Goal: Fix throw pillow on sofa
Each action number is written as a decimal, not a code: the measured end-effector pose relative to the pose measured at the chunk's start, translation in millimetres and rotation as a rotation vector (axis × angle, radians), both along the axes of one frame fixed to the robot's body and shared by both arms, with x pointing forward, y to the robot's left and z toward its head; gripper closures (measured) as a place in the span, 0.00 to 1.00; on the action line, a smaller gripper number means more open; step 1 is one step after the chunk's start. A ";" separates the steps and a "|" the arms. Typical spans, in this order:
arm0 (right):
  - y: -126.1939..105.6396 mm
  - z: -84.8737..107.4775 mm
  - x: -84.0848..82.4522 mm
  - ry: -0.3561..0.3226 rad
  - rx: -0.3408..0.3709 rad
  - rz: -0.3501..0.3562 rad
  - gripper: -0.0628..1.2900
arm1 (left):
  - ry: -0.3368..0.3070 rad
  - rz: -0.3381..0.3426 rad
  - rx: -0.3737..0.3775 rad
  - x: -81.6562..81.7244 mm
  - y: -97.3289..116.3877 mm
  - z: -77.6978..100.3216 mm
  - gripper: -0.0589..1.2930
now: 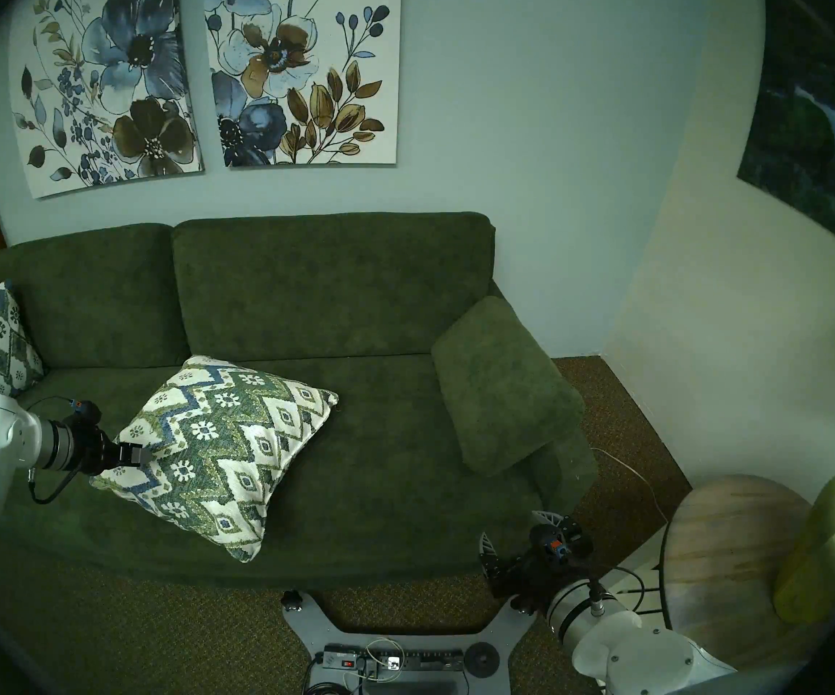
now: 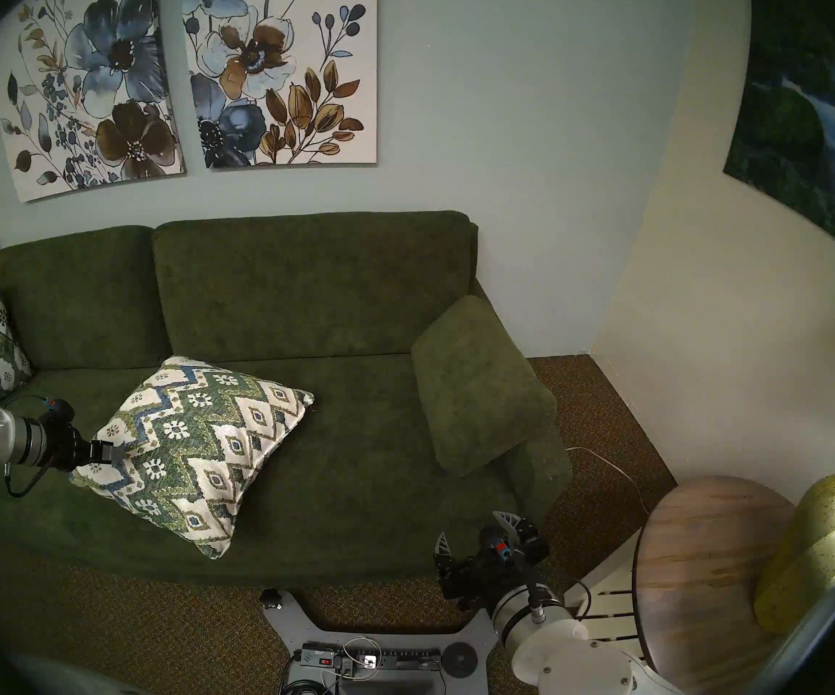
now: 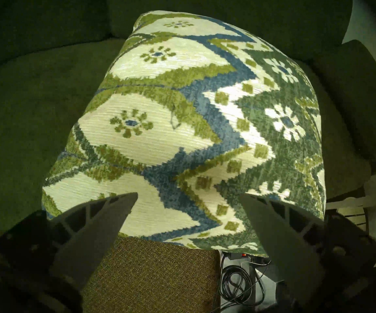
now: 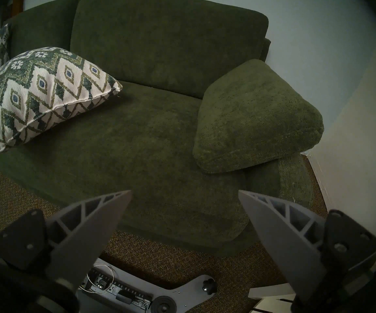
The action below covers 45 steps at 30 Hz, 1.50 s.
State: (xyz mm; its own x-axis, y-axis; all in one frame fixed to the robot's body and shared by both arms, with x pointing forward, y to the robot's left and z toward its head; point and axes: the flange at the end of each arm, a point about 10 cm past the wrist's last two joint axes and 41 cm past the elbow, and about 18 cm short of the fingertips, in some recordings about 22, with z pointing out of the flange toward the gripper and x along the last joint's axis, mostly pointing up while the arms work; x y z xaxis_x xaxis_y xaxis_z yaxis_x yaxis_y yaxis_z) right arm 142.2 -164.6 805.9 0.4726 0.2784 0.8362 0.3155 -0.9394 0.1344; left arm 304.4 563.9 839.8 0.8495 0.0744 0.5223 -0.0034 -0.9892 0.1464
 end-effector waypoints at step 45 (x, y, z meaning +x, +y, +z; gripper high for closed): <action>0.0 0.1 0.1 0.000 0.000 0.000 0.04 | -0.098 0.047 0.058 5.1 -17.8 -163.6 0.90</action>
